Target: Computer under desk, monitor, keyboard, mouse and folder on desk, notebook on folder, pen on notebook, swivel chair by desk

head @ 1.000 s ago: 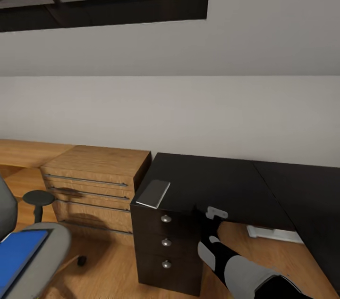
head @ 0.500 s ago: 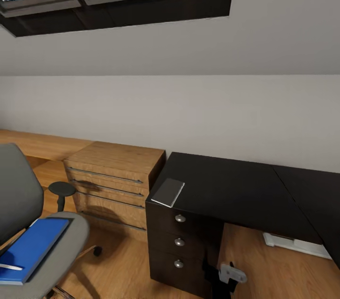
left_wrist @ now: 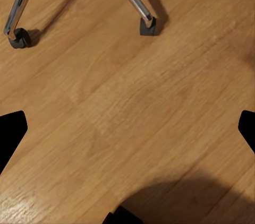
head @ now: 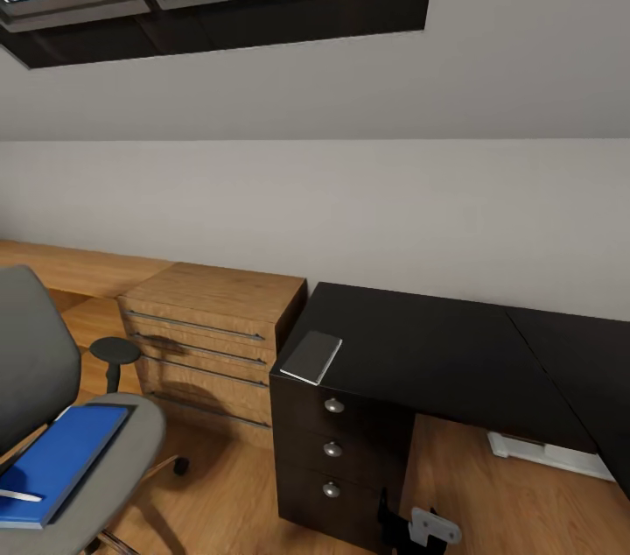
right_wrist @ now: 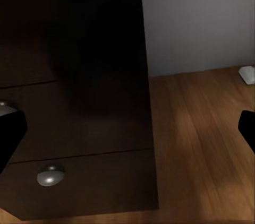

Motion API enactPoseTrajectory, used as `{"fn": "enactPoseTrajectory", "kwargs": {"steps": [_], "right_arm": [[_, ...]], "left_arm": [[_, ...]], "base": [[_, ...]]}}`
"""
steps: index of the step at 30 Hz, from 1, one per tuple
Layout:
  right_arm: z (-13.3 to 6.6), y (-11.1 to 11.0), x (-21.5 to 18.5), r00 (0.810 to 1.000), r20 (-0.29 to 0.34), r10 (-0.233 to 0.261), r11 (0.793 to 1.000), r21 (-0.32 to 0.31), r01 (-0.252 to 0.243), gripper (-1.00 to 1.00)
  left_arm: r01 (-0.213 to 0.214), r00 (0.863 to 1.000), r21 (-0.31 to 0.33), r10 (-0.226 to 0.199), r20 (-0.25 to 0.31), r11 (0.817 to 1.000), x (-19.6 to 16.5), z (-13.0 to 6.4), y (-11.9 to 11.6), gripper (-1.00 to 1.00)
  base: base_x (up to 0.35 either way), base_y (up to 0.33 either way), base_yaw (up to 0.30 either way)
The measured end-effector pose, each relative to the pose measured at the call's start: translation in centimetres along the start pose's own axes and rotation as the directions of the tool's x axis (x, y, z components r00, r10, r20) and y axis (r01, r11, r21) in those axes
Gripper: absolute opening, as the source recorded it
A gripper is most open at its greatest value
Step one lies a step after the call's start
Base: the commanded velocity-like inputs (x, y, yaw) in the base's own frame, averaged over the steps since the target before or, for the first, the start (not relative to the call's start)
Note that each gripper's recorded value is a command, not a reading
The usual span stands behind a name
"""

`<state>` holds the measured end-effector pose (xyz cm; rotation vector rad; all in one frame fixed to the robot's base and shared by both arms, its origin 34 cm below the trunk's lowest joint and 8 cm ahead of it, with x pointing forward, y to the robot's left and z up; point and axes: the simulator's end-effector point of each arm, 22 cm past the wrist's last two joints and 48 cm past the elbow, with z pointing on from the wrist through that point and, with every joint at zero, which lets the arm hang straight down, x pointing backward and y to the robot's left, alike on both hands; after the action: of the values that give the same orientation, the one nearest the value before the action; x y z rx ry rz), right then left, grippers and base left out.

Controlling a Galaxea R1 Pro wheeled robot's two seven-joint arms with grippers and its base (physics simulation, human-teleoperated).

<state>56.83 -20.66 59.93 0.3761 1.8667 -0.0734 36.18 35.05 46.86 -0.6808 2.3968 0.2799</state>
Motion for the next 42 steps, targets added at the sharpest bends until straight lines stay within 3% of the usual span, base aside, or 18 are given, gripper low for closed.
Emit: {"fn": "enactPoseTrajectory", "kwargs": {"steps": [15,27,28,33,39,42], "right_arm": [[0.0,0.0,0.4,1.000,-0.011,-0.005,1.000,-0.003,0.005,1.00],[0.0,-0.2,1.1,1.000,-0.022,-0.006,1.000,0.001,0.006,1.00],[0.0,-0.2,1.1,1.000,-0.021,-0.007,1.000,0.002,0.007,1.00],[-0.1,-0.3,1.3,1.000,-0.023,-0.010,1.000,0.005,0.010,1.00],[-0.1,-0.4,1.7,0.999,-0.030,-0.014,1.000,0.005,0.014,1.00],[-0.2,0.3,1.7,0.999,-0.026,-0.046,0.999,-0.031,0.045,1.00]], "left_arm": [[-0.001,1.000,-0.005,0.001,-0.008,1.000,0.3,0.0,0.2,1.00],[-0.077,0.988,-0.066,0.067,-0.142,0.995,6.8,-0.9,3.7,1.00],[-0.085,0.989,-0.102,0.071,-0.132,0.991,7.4,-1.1,5.8,1.00],[-0.073,0.997,-0.129,0.068,-0.037,0.989,6.2,-1.3,7.2,1.00],[-0.074,0.997,-0.152,0.078,0.019,0.986,6.1,-1.9,8.5,1.00],[-0.072,0.997,-0.158,0.077,0.028,0.985,6.1,-2.1,8.7,1.00]], "base": [[-0.138,0.117,0.180],[-0.006,0.005,0.150],[0.000,0.000,0.146],[0.000,0.000,0.146],[0.000,0.000,0.148],[0.000,0.000,0.155]]}}
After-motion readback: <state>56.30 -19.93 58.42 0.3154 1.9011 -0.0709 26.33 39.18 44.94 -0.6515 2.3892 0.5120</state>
